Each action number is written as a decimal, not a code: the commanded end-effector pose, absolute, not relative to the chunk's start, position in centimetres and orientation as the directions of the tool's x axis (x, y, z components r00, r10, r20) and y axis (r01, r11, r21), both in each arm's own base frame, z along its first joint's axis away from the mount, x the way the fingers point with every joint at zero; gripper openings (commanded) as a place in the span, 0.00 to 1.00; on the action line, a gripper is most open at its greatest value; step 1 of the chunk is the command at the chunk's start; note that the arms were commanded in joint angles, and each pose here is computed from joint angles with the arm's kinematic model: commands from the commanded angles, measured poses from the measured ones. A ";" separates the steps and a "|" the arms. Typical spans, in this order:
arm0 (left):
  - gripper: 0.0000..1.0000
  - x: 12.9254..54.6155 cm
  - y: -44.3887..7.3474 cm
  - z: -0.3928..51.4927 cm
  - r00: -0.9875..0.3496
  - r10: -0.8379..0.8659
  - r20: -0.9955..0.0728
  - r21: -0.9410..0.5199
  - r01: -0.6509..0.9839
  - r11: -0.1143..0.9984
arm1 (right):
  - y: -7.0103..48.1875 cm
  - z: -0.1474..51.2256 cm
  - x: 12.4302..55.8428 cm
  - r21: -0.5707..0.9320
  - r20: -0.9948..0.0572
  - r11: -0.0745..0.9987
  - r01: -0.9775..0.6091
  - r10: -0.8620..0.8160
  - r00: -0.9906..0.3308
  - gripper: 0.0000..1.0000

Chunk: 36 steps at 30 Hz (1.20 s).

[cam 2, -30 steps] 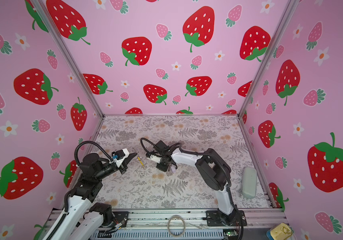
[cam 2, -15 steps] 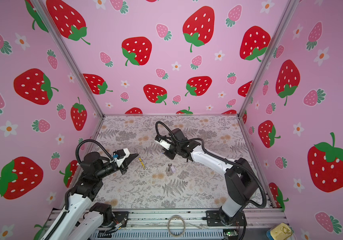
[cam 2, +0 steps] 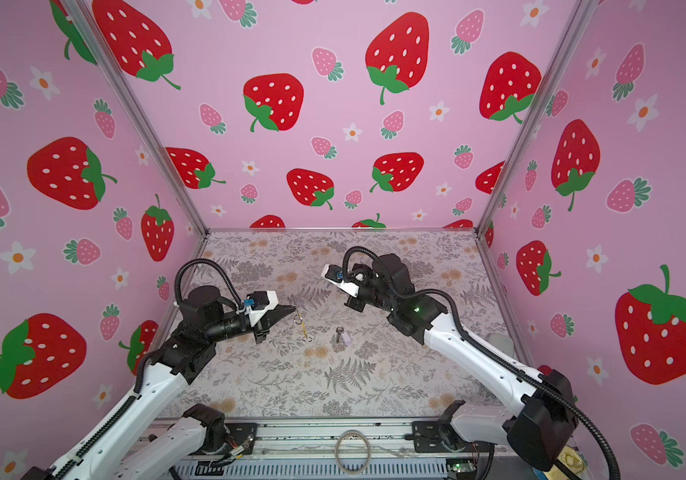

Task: Put the keys on the keyring

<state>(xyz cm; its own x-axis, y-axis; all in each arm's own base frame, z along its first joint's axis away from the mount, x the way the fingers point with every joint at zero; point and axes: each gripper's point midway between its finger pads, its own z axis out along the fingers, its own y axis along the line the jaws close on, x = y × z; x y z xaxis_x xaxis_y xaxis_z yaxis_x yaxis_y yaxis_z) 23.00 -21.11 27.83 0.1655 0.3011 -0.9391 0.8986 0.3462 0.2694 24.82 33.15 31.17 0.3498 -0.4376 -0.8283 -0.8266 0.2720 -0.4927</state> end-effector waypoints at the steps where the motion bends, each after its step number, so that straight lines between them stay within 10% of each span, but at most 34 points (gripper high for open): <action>1: 0.00 22.2 -22.2 30.0 0.265 0.312 -0.912 0.355 0.893 0.278 | 33.4 32.0 22.9 -0.591 -0.780 0.191 -0.783 -0.381 0.496 0.02; 36: 0.00 22.3 -25.2 31.5 0.274 0.296 -0.915 0.324 0.936 0.136 | 34.4 32.5 17.6 -0.725 -0.672 0.028 -0.688 -0.246 0.699 0.00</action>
